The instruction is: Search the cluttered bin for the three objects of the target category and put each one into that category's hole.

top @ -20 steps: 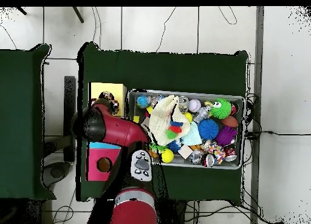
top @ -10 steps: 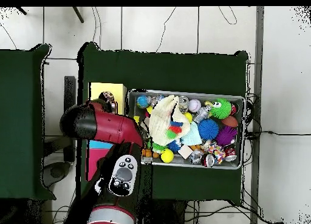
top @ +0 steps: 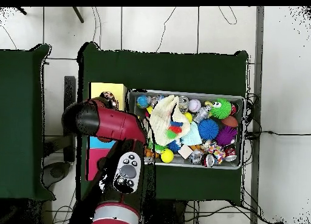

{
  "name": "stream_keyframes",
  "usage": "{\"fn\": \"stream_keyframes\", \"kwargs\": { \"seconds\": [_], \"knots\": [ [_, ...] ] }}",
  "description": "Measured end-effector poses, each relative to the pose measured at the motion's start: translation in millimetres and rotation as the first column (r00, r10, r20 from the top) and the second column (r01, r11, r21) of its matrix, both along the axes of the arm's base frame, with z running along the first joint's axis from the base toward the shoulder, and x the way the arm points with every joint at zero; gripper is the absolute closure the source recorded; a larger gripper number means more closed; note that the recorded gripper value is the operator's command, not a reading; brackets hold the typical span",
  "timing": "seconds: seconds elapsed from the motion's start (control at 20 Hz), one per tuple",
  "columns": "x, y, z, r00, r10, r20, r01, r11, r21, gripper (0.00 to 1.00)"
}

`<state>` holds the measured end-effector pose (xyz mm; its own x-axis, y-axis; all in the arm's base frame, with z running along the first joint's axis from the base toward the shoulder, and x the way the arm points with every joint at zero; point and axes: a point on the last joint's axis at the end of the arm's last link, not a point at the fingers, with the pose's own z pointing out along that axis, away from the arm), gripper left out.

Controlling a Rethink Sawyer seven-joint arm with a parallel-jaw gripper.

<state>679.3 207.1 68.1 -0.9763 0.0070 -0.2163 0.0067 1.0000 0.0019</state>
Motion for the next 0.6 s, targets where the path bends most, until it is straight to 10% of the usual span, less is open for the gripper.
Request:
{"fn": "stream_keyframes", "kwargs": {
  "seconds": [0.6],
  "knots": [
    [3.8,-2.4,-10.6,0.9995,-0.016,0.028,0.015,0.9993,0.034,0.0]
  ]
}}
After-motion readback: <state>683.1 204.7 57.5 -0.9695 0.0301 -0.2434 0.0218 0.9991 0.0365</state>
